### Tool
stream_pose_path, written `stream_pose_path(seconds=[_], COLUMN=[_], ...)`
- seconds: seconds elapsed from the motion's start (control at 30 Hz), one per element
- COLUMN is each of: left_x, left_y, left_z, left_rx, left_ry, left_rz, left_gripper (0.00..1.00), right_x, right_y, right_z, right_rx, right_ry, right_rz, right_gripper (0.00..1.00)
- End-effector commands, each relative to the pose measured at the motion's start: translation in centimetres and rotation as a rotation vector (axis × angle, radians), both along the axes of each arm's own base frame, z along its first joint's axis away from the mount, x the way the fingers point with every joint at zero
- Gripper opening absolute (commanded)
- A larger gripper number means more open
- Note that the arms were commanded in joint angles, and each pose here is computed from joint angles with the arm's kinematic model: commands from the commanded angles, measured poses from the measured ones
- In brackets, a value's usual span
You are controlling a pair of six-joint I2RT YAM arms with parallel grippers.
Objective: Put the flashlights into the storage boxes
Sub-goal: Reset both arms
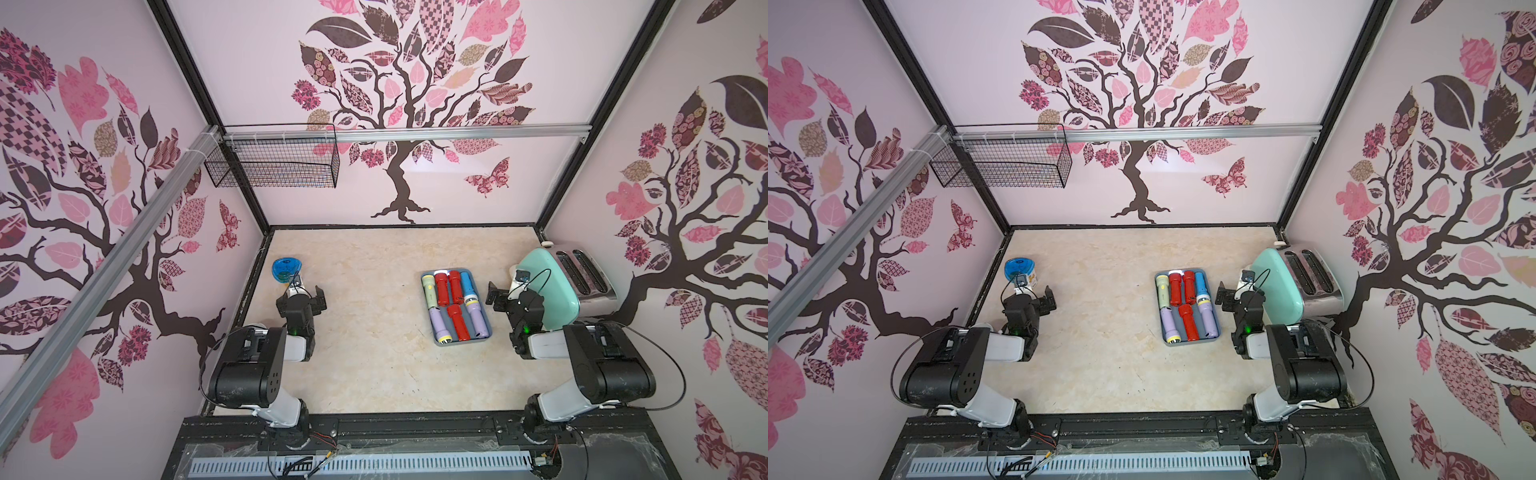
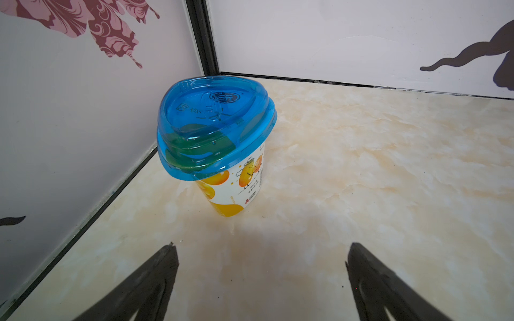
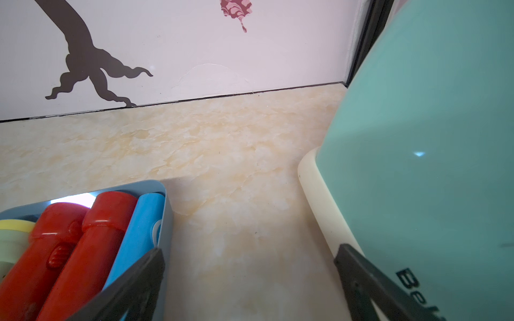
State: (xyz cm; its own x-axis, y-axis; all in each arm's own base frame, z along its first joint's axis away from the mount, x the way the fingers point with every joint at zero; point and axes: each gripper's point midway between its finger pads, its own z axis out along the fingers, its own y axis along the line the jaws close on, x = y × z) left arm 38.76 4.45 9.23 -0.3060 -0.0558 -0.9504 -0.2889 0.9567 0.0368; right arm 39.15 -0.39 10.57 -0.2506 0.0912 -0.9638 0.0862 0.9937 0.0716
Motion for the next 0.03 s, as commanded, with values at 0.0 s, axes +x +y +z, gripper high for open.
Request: stream_pose_path(seconds=[0.0], left_x=[0.48], left_y=[0.07], left_z=[1.1], left_rx=[-0.01], left_ry=[-0.034], left_rz=[0.001], left_gripper=[0.98], right_x=[0.23], right_y=[0.41], right_z=[0.62], right_rx=[-0.004], right_ry=[-0.024], right_rz=[0.019], right_gripper=[0.99])
